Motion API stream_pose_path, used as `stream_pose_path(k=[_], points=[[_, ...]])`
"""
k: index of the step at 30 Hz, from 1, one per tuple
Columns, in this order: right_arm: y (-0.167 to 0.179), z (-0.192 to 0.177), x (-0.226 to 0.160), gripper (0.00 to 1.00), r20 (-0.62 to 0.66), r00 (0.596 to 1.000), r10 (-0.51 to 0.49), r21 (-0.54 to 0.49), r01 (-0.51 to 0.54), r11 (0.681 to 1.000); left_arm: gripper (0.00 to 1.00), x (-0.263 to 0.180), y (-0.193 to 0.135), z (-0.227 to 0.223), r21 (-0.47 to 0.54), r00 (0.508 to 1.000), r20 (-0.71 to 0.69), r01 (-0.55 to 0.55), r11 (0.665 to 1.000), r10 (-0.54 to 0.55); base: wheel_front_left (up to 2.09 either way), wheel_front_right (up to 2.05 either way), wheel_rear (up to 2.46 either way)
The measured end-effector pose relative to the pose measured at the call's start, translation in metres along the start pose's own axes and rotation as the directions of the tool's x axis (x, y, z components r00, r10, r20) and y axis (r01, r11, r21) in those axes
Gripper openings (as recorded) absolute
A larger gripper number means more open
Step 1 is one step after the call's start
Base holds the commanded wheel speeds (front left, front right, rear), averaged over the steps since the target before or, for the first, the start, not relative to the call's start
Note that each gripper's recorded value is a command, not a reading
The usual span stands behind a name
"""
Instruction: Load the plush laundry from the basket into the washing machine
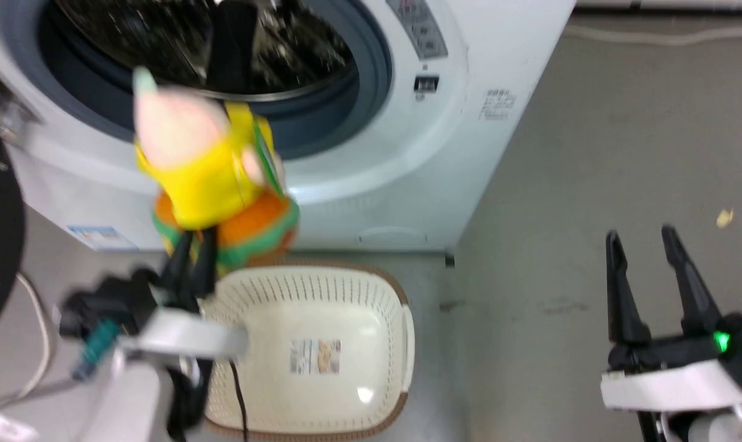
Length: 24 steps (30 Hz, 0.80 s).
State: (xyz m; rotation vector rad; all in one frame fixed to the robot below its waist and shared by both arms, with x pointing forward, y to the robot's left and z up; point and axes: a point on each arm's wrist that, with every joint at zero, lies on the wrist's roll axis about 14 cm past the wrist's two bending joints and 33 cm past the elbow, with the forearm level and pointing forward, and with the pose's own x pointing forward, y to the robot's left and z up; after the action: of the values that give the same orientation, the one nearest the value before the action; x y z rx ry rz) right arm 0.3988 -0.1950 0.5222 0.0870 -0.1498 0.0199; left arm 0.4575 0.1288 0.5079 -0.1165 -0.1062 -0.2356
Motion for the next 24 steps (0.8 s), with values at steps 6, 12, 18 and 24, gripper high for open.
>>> stream_pose_path(k=[6,12,18,24], points=[[-0.003,-0.024,0.029,1.00,-0.030,1.000,-0.003,0.023,0.003,1.000,0.00,0.072,0.026,0.002,0.071,0.999,0.033,0.018,0.997,-0.020,0.00,0.00,0.00],[-0.019,-0.061,0.047,1.00,-0.095,0.995,-0.041,0.036,0.044,0.998,0.00,0.143,0.051,-0.033,0.126,0.997,-0.070,0.043,0.991,-0.035,0.00,0.00,0.00],[-0.038,-0.097,0.046,1.00,-0.177,0.980,-0.090,0.024,0.096,0.995,0.00,0.207,0.069,-0.076,0.227,0.976,-0.214,0.096,0.969,-0.046,0.00,0.00,0.00],[-0.052,-0.117,0.044,1.00,-0.226,0.966,-0.125,0.010,0.131,0.991,0.00,0.259,0.076,-0.110,0.256,0.946,-0.324,0.106,0.961,-0.018,0.00,0.00,0.00]])
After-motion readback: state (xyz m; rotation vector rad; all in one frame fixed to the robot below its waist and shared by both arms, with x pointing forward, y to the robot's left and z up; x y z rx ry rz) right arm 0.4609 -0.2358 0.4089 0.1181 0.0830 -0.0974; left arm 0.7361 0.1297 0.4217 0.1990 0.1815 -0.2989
